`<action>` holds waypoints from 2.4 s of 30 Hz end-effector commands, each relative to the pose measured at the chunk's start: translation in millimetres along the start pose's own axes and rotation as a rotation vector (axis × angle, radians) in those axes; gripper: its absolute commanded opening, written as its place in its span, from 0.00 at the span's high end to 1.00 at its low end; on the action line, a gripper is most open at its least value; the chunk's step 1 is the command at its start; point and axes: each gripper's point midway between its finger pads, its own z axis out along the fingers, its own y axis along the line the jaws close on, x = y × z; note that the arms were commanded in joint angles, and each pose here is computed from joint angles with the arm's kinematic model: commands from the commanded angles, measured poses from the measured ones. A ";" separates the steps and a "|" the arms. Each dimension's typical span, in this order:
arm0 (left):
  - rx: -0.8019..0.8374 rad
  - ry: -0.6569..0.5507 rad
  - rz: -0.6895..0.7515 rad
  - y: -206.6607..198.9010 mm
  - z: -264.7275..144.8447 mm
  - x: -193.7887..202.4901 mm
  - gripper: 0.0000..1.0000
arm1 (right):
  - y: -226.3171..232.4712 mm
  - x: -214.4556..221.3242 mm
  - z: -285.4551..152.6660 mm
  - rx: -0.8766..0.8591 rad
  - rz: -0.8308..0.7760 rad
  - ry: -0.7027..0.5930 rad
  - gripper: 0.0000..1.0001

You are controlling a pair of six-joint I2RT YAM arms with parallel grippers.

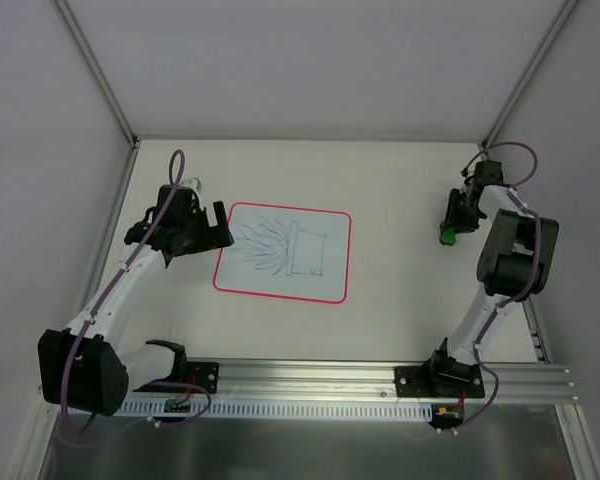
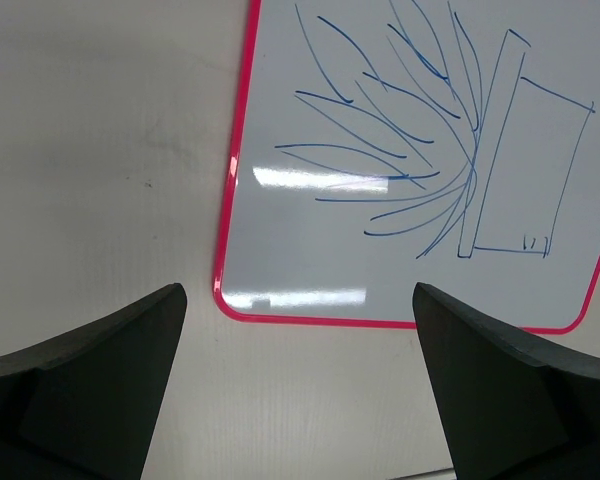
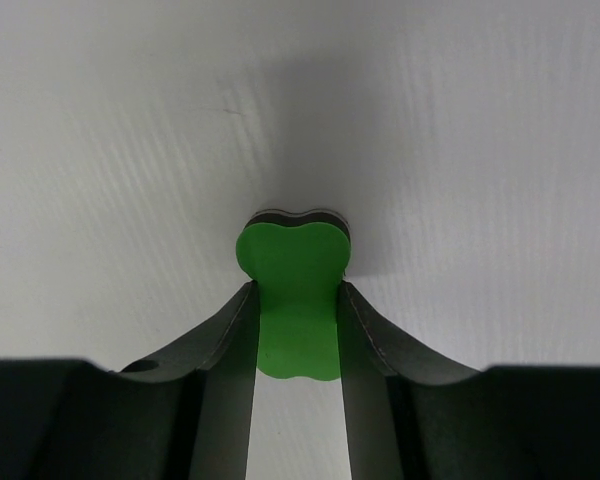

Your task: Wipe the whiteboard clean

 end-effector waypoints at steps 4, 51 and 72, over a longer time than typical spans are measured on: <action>-0.013 0.029 -0.010 7.0 6.6 5.6 0.01 | 64.4 -14.9 -40.6 -0.038 -0.082 -0.100 0.85; -0.319 0.431 -0.075 25.8 111.0 97.7 0.93 | 329.8 158.6 -33.5 -0.241 -0.471 -0.014 1.00; -0.207 0.492 -0.107 -24.0 110.0 139.0 1.00 | 384.2 216.2 -41.1 -0.260 -0.621 0.120 1.00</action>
